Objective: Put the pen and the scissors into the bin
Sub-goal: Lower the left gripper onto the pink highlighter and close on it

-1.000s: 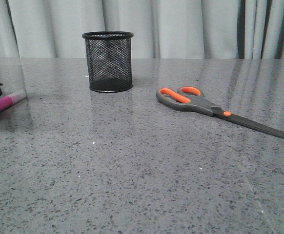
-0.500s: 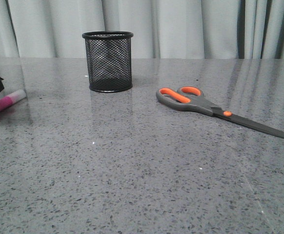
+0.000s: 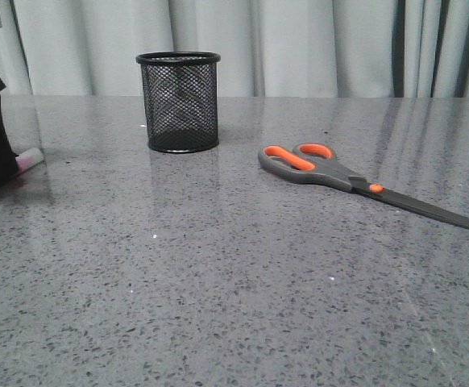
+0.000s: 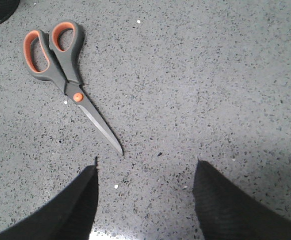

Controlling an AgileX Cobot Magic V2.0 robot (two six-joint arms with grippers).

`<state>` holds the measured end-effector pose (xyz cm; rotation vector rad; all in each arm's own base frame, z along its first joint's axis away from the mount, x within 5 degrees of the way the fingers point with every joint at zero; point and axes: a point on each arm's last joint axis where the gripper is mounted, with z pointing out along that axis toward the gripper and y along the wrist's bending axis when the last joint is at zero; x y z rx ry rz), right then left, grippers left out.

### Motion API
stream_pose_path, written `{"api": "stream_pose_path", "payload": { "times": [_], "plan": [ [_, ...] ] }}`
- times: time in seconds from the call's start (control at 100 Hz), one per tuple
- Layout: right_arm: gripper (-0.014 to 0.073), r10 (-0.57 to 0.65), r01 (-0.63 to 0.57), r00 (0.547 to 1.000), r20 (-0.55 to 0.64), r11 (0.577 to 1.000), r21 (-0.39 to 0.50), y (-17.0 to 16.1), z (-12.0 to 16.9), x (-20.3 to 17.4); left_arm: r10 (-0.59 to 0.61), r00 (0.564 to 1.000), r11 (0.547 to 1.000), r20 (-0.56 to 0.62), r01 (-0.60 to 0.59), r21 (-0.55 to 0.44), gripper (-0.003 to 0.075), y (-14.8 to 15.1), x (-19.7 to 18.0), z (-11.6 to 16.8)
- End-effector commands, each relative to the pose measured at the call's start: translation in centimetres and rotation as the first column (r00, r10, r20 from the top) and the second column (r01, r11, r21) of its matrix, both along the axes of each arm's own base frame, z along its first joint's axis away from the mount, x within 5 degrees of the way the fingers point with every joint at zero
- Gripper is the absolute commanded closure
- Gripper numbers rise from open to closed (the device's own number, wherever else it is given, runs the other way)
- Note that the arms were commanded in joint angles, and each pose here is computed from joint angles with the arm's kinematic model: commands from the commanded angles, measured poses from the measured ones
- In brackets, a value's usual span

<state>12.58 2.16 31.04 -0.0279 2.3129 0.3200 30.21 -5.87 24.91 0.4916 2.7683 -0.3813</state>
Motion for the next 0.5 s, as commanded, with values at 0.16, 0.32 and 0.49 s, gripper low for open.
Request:
{"api": "stream_pose_path", "payload": {
  "times": [0.16,0.32,0.49],
  "plan": [
    [0.0216,-0.011,0.012,0.997,0.081,1.000,-0.003,-0.1,1.3,0.5,-0.010,0.999,1.000,0.051,0.011,-0.025,0.0447,-1.1,0.1,1.3],
    [0.0216,-0.011,0.012,0.997,0.081,1.000,-0.003,-0.1,1.3,0.5,-0.070,0.996,0.998,0.055,0.069,0.005,0.0677,-2.3,-0.3,1.2],
    [0.0216,-0.011,0.012,0.997,0.081,1.000,-0.003,-0.1,1.3,0.5,-0.090,0.994,0.996,0.054,0.089,0.021,0.0742,-2.8,-0.5,1.2]
  ]
}}
